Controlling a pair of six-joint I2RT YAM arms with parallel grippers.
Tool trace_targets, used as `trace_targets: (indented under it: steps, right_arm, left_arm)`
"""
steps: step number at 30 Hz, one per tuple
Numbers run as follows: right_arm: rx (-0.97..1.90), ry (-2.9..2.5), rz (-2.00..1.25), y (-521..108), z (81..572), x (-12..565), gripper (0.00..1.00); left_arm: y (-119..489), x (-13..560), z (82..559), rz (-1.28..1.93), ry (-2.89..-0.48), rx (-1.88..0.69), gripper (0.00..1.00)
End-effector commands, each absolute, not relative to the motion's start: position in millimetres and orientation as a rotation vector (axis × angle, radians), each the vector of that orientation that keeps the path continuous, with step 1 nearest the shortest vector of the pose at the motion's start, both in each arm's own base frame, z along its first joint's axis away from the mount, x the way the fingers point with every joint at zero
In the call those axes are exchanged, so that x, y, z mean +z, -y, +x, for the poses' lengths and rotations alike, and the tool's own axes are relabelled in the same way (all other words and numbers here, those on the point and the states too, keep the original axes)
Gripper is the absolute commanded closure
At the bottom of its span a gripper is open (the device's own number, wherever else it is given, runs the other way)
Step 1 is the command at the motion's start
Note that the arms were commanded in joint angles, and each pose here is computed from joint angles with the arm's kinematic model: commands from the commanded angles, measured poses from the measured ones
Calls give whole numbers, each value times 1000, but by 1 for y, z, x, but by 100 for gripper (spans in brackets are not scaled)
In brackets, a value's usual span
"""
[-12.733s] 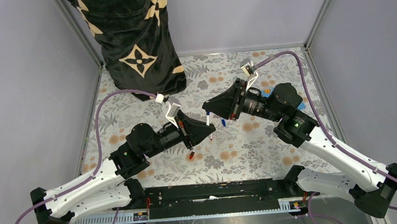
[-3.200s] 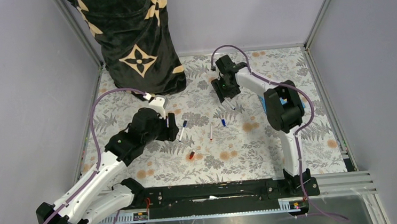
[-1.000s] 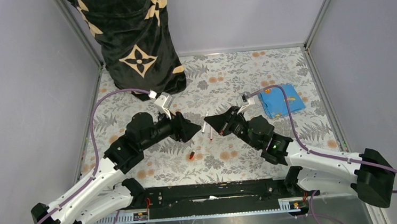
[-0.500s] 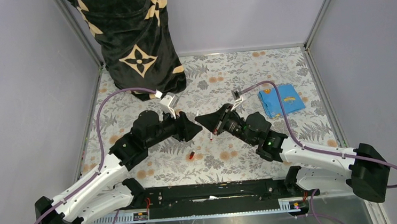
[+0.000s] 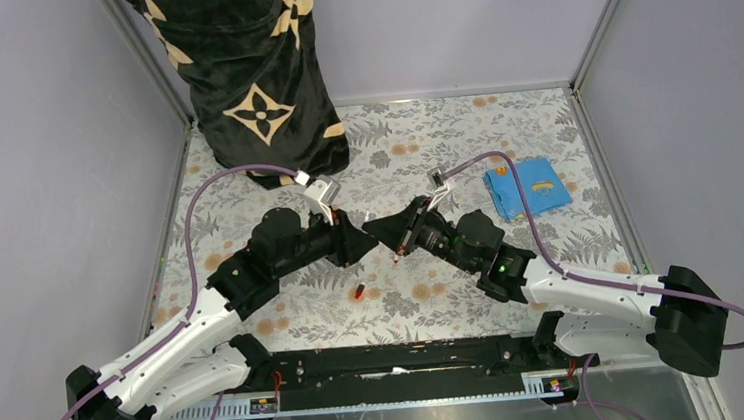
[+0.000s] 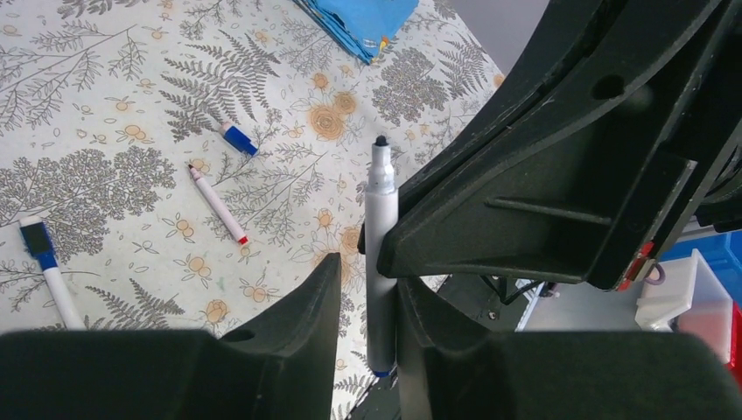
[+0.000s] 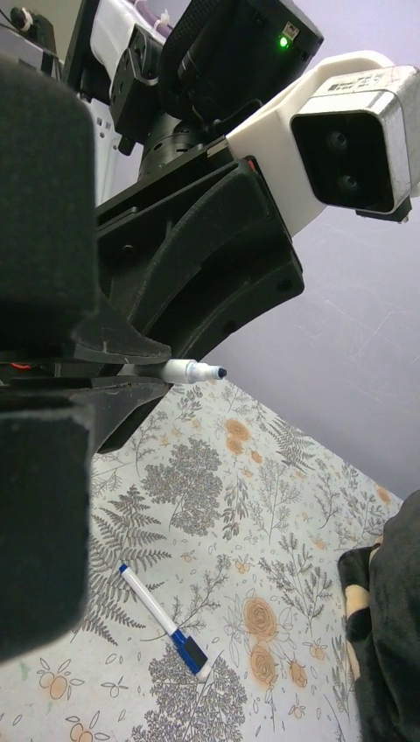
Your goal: Insert the pens into the pen caps
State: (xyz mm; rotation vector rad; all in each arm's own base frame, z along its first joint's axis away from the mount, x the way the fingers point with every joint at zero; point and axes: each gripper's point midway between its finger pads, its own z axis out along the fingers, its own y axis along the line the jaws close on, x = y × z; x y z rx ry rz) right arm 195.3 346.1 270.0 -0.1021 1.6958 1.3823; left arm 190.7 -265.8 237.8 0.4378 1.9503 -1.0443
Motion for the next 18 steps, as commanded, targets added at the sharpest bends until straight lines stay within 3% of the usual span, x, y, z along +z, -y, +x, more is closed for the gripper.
trace_targets:
  steps: [1, 9, 10, 11, 15, 18]
  right_arm:
    - [1423, -1601, -172, -352, 184, 303, 100]
    - [1341, -1611, -190, -344, 187, 299, 100]
    - [1341, -1609, -191, -343, 186, 299, 98]
    - [1341, -1609, -191, -343, 186, 299, 95]
    - [1321, -1618, -191, -340, 187, 296, 68]
    - [1257, -1666, -153, -330, 192, 282, 59]
  left_arm:
    - [269, 263, 200, 433, -1857, -1046, 70]
    - [269, 258, 199, 439, -1871, -1047, 100]
    - [269, 257, 199, 439, -1873, -1044, 100]
    - [269, 257, 199, 439, -1874, -1043, 100]
    - [264, 251, 201, 432, -1896, -1007, 100]
    - [253, 246, 203, 423, -1912, -934, 100]
